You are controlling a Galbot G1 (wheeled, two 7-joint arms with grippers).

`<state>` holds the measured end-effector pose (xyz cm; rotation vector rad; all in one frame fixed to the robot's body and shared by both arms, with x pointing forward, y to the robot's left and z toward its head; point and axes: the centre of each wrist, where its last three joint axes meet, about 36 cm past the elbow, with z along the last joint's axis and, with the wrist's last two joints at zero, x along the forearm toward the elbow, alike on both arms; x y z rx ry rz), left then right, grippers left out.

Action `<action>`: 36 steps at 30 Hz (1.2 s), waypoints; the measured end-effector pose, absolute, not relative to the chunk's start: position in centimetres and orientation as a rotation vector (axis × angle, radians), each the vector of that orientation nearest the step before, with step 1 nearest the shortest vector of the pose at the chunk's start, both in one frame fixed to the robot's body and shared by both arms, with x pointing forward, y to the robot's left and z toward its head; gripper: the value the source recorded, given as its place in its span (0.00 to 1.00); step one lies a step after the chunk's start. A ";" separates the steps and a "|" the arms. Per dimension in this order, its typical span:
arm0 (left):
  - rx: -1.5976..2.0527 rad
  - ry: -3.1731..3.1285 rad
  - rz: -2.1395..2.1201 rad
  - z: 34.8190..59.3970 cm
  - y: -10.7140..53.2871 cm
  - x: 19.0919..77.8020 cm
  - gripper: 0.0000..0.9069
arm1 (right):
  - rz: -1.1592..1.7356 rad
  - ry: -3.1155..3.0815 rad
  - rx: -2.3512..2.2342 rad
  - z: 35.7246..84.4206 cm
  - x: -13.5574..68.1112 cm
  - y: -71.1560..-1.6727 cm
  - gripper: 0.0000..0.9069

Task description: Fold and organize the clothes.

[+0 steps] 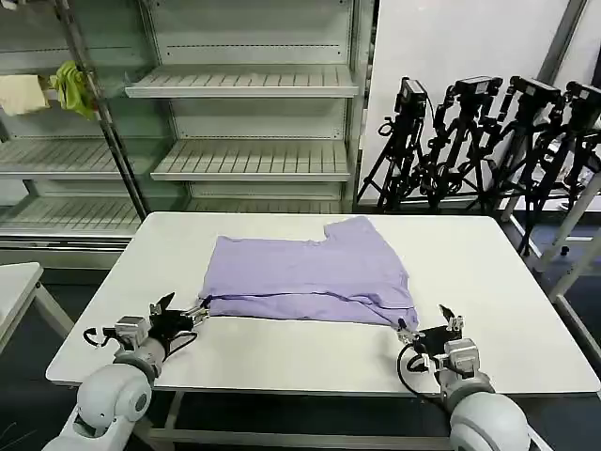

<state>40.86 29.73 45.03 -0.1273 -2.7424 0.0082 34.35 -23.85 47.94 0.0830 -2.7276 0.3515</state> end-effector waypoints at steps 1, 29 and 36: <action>-0.131 -2.741 0.012 45.0 29.7 40.8 1.00 | 0.351 -2.727 0.085 47.9 34.3 -23.8 1.00; -0.170 -2.692 0.019 42.3 28.1 40.8 1.00 | 0.346 -2.705 0.078 45.1 35.7 -23.5 0.86; -0.178 -2.688 0.015 41.9 27.8 40.8 0.78 | 0.357 -2.699 0.067 44.4 36.3 -23.8 0.68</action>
